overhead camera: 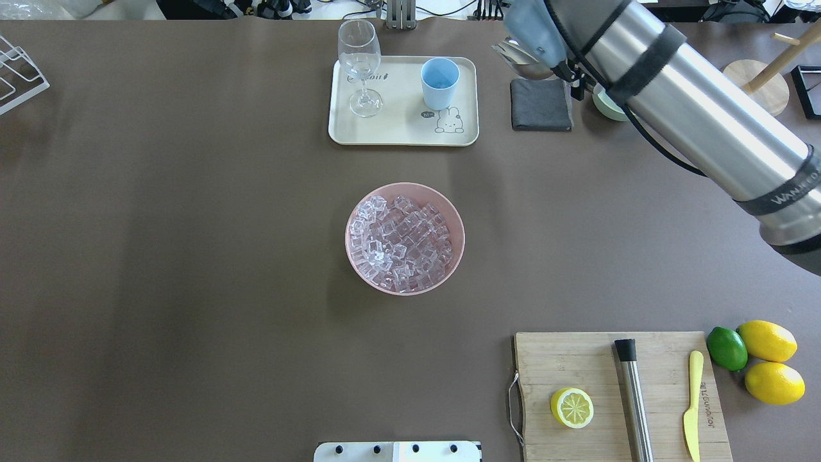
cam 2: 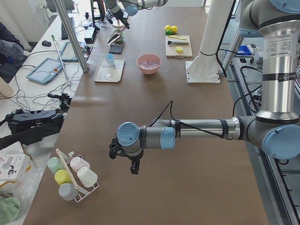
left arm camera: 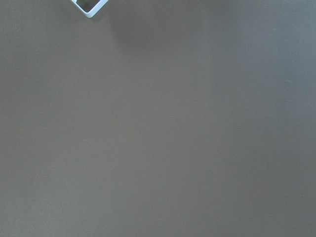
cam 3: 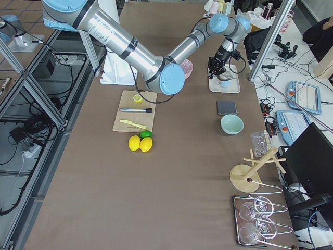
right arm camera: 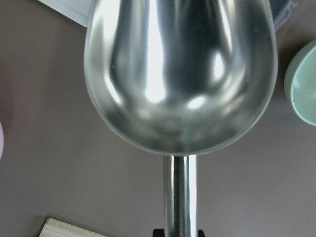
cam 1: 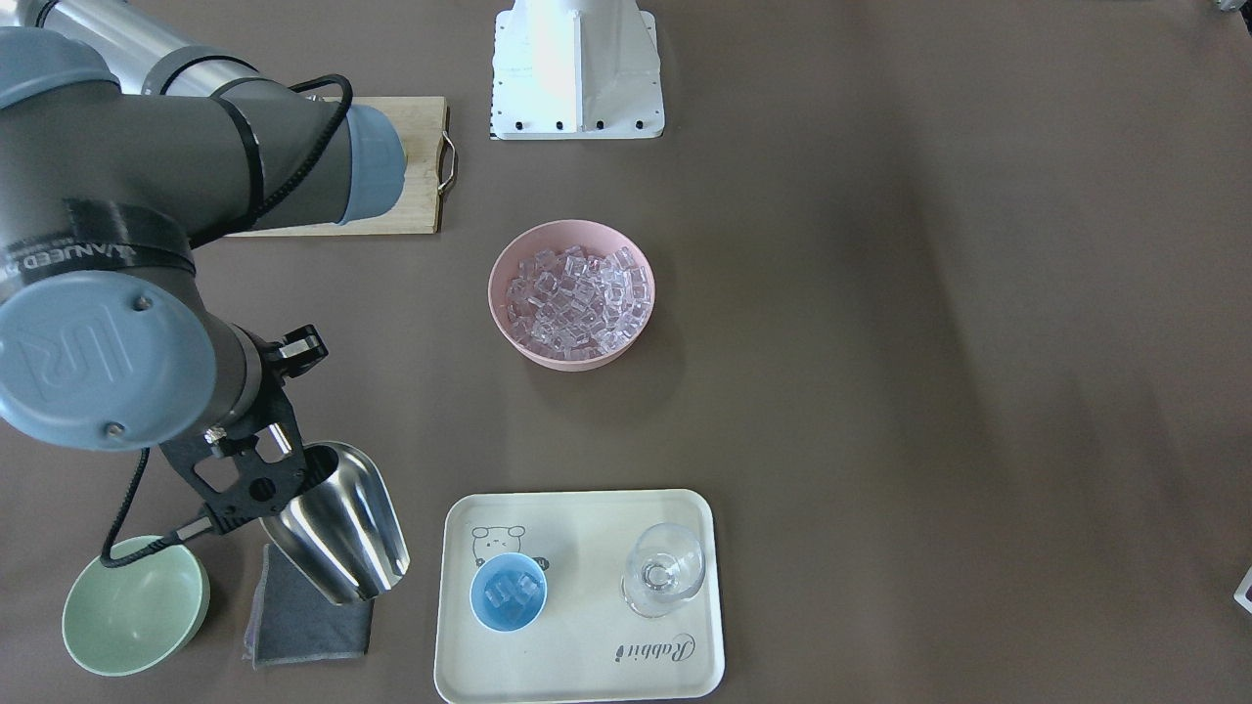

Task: Put ice in cup with scoop
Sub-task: 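Carry the empty scoop with the right gripper back toward its starting spot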

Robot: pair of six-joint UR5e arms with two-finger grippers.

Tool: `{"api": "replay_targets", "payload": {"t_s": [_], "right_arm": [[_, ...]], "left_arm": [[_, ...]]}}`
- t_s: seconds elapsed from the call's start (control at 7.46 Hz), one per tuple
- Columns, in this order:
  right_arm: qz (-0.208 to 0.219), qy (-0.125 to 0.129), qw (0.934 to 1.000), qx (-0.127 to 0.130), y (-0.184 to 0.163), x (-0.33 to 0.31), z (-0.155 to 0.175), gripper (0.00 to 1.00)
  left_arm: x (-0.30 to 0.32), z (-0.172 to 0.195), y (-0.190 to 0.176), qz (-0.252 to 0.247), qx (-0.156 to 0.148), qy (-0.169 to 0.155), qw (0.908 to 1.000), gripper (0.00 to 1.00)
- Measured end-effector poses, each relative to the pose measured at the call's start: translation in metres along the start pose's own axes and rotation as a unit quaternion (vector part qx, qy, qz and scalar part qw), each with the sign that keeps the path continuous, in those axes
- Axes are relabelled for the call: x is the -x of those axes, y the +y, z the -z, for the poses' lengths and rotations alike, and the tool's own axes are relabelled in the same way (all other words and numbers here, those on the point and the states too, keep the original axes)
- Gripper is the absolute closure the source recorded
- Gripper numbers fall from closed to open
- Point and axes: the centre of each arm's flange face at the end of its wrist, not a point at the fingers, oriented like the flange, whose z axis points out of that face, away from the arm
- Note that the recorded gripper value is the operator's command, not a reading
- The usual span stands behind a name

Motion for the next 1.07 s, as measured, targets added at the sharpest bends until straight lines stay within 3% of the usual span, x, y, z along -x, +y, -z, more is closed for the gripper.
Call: {"api": "replay_targets", "payload": {"t_s": [0.4, 0.67, 1.07], "right_arm": [[-0.078, -0.011, 0.9957, -0.05, 0.083, -0.051, -0.066, 1.0], [-0.137, -0.017, 0.9882, -0.067, 0.122, -0.076, -0.094, 1.0], [-0.25, -0.071, 0.9634, -0.066, 0.152, -0.071, -0.148, 1.0]], "left_arm": [[0.001, 0.001, 0.0, 0.001, -0.001, -0.001, 1.0, 0.02], [-0.001, 0.004, 0.0, 0.0, -0.003, -0.002, 1.0, 0.02], [-0.013, 0.022, 0.002, -0.01, -0.019, -0.002, 0.9998, 0.02]]}}
